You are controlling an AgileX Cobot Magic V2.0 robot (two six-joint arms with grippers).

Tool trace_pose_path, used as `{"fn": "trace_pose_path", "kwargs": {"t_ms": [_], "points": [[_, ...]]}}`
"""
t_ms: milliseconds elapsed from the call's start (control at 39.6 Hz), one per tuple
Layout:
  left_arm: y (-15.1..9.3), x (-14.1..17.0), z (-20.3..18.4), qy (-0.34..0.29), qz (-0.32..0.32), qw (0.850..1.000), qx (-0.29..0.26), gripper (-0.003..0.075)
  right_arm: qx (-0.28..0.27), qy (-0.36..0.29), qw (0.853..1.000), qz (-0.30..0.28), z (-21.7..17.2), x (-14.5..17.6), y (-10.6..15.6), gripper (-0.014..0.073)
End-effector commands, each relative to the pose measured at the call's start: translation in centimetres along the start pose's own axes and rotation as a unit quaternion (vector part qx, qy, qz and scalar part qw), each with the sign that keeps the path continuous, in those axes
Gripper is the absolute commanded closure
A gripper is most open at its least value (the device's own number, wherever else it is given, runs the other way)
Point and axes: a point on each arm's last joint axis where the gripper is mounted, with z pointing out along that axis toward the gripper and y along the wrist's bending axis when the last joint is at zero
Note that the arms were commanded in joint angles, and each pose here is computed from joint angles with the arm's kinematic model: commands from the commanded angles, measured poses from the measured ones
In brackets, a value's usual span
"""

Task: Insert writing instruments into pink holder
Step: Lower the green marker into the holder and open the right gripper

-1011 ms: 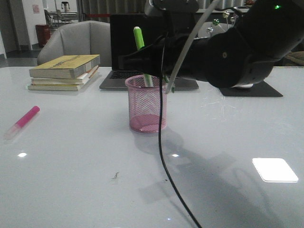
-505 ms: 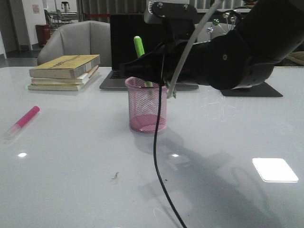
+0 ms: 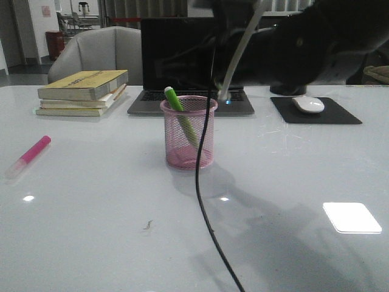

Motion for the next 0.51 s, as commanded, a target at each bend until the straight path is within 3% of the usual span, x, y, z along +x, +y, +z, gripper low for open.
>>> {"fn": "trace_pose_path", "kwargs": {"t_ms": [0, 177, 480], "points": [[-0.3, -2.2, -0.1, -0.067, -0.006, 0.998, 0.009, 0.0168, 0.005, -0.09, 0.996, -0.015, -2.3, -6.8, -0.6, 0.016], [-0.3, -2.2, -0.1, -0.067, -0.006, 0.998, 0.009, 0.0168, 0.042, -0.061, 0.995, -0.06, -6.1, -11.4, -3.0, 0.0162], [-0.3, -2.2, -0.1, -0.067, -0.005, 0.998, 0.009, 0.0168, 0.149, -0.019, 0.987, -0.05, -16.0, -17.7, -8.6, 0.0162]]}}
